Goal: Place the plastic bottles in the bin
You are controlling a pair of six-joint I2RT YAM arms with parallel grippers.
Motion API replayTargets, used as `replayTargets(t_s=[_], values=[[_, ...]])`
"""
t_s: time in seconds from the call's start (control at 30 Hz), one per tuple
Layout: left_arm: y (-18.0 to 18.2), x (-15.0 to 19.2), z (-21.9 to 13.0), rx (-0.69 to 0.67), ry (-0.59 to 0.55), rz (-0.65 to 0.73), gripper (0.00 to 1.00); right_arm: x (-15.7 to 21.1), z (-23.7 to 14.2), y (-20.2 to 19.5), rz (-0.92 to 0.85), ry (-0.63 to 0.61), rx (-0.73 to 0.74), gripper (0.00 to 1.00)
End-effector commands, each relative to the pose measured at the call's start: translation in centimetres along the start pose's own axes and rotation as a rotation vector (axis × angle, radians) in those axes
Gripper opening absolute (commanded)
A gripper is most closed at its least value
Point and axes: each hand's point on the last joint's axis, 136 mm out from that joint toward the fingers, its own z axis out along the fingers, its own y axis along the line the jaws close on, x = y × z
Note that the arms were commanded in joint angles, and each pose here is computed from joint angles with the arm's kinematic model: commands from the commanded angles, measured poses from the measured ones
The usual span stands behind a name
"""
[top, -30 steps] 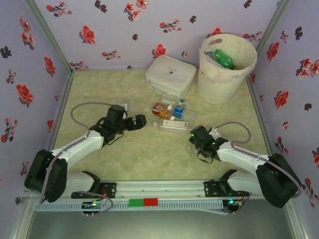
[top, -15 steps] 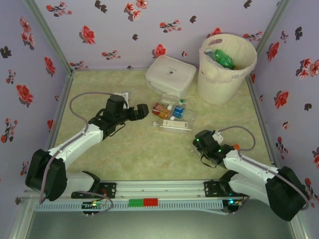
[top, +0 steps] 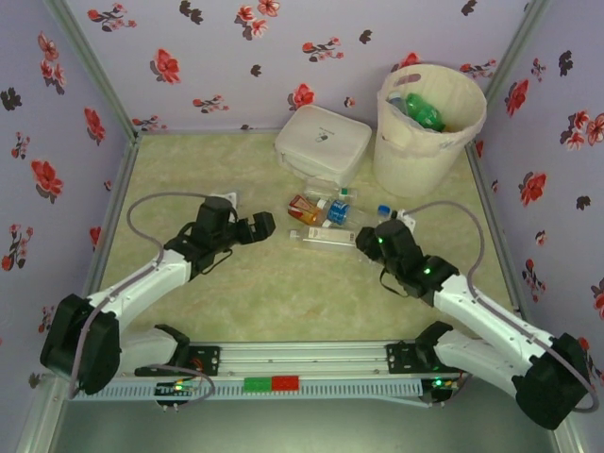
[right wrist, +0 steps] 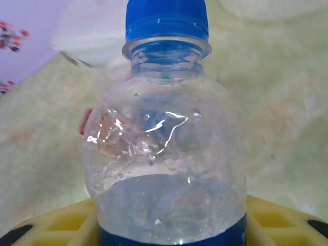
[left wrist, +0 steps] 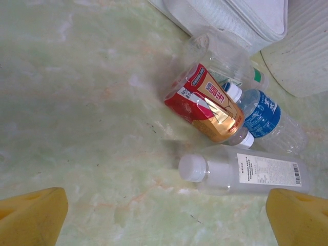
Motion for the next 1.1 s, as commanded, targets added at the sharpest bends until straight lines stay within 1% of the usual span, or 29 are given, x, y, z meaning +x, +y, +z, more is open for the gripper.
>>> replayTargets(t_s=[0.0,0.07,0.17,0.3,0.43,0.5,0.63,0.73,0.83,0.97,1.07], values=[[0.5,-0.2,-0.7,-0.024,-0.027,-0.009,1.0,-3.3,-1.1,1.9,-0.137,-0.049,-0.024,0.34],[0.7,-0.2,-0.9,-0.028,-0.038,-0.018,1.0,-5.5,-1.6,3.0,-0.166,-0.085,-0.046,0.34],[0.9,-0.1,-0.8,-0.027,-0.048,-0.034,1.0,-9.7,-2.3,4.5,-0.188,-0.158,-0.08,0.34],[1.0,-0.1,-0.7,-0.025,-0.052,-0.044,1.0,-16.4,-2.7,5.7,-0.17,-0.26,-0.105,0.34],[1.2,0.1,-0.9,-0.03,-0.046,-0.039,1.0,-24.6,-3.5,6.0,-0.114,-0.398,-0.119,0.35],[1.2,0.2,-1.1,-0.032,-0.045,-0.036,1.0,-28.0,-3.3,5.9,-0.087,-0.441,-0.116,0.35],[1.7,0.5,-1.4,-0.04,-0.049,-0.037,1.0,-32.8,-1.3,4.6,-0.027,-0.493,-0.086,0.36],[2.2,0.7,-1.6,-0.05,-0.056,-0.048,1.0,-35.1,0.6,3.3,-0.004,-0.515,-0.043,0.36],[2.6,0.6,-2.1,-0.062,-0.067,-0.052,1.0,-36.6,2.5,1.9,-0.005,-0.525,0.004,0.36],[3.3,0.3,-3.1,-0.085,-0.092,-0.053,1.0,-37.1,5.1,0.1,-0.002,-0.488,0.06,0.37],[3.9,0.0,-3.9,-0.106,-0.119,-0.057,1.0,-36.3,7.1,-0.9,-0.004,-0.44,0.092,0.39]])
